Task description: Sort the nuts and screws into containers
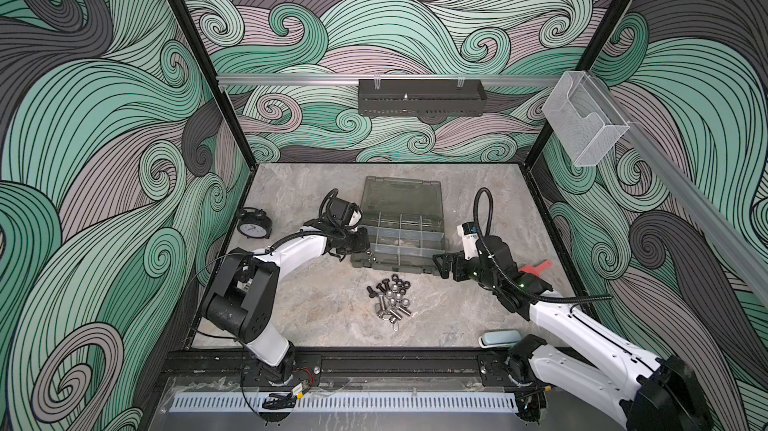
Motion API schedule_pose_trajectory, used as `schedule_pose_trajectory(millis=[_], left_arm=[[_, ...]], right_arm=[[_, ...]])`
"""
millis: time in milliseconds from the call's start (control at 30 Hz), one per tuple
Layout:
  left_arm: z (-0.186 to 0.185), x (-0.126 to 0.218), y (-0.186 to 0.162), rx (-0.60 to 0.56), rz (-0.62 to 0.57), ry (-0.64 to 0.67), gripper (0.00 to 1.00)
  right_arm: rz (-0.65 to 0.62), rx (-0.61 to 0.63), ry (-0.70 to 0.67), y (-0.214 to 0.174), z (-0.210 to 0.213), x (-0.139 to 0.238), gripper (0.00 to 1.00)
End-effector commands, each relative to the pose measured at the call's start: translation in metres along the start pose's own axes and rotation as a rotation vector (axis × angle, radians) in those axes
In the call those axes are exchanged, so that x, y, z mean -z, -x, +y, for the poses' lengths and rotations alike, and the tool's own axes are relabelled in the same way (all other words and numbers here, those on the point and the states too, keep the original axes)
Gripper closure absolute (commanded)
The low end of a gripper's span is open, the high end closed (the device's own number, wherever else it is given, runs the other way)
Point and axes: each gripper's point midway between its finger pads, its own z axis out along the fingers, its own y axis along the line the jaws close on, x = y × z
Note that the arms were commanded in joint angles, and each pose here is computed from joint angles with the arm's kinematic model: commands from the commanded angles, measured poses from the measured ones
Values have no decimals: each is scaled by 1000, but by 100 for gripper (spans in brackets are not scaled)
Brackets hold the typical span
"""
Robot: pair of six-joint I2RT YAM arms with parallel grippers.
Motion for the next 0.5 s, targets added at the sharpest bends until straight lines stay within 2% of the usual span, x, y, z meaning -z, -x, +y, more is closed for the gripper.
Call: schedule_pose_trajectory(millis=[0, 100, 467], left_arm=[[5, 2, 2, 16, 1, 26, 83], [5, 2, 2, 10, -1, 27, 79], [4, 8, 0, 9, -8, 23, 78]], right_arm=[[8, 0, -14, -4, -2, 0, 1], [7, -6, -14, -3, -2, 0, 1], [2, 0, -8, -2, -1, 2, 1]])
